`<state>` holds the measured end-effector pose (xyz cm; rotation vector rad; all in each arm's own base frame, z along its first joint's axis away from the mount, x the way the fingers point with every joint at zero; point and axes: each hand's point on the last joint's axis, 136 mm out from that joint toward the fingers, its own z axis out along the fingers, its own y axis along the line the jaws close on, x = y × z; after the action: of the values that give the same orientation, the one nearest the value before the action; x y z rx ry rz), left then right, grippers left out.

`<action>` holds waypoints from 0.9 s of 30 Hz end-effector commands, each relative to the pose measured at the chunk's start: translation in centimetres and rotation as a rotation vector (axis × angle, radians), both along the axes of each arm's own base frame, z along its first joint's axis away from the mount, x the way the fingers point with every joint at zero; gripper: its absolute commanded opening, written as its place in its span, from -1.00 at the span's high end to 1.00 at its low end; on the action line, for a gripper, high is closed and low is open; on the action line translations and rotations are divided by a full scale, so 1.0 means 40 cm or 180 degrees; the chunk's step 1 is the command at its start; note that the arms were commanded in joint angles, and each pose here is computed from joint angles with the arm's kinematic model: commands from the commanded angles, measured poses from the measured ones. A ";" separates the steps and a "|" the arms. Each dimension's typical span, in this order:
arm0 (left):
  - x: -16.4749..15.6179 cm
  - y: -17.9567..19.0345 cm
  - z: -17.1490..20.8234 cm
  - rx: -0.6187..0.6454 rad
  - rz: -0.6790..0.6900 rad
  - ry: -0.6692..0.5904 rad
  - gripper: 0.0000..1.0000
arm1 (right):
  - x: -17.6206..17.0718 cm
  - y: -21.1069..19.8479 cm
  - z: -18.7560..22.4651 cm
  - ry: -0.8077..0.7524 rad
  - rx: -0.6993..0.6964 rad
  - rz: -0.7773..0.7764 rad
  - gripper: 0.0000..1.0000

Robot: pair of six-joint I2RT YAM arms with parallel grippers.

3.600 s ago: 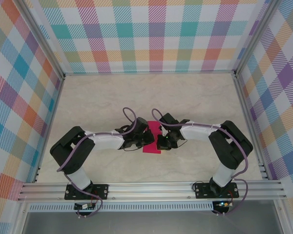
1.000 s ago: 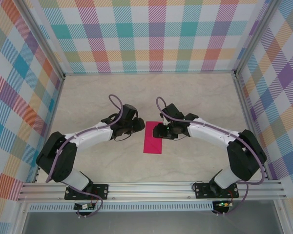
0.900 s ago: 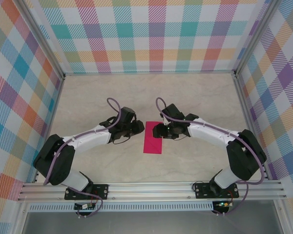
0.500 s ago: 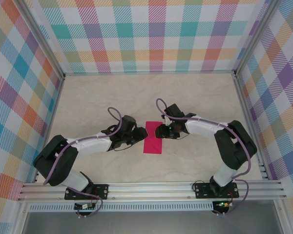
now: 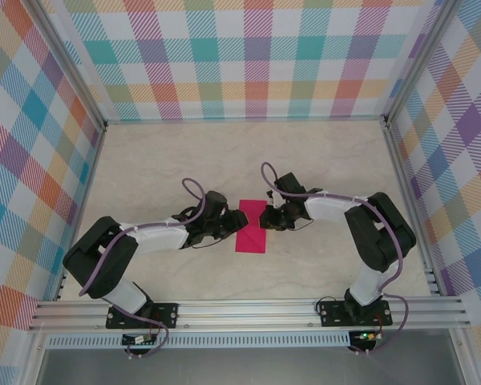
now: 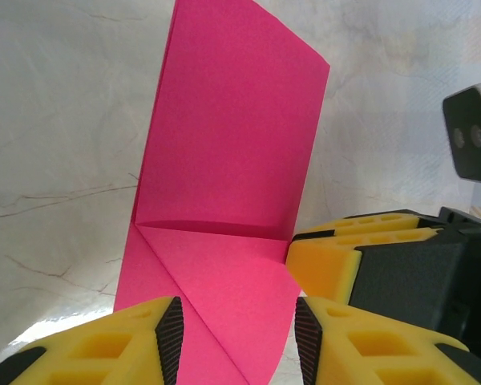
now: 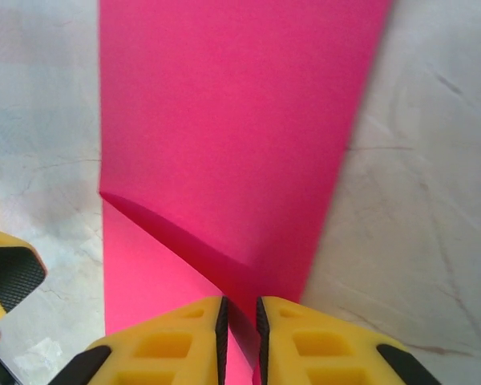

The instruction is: Fold a paper plane with a square sheet of paper (pick it up from the middle)

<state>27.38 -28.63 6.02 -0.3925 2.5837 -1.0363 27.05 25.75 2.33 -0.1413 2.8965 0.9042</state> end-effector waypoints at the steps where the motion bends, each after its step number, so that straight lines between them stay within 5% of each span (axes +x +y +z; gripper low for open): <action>1: -0.008 -0.025 -0.002 -0.0119 -0.0077 0.0006 0.12 | -0.001 0.004 0.002 0.0093 0.0226 -0.0104 0.63; 27: -0.009 -0.043 -0.055 -0.0010 -0.0127 0.0108 0.12 | 0.010 -0.033 0.001 0.0101 0.0243 -0.0413 0.92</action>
<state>26.80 -29.47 3.21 -0.3769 2.6488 -1.0272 27.24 24.83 2.14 0.0372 2.8718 1.0045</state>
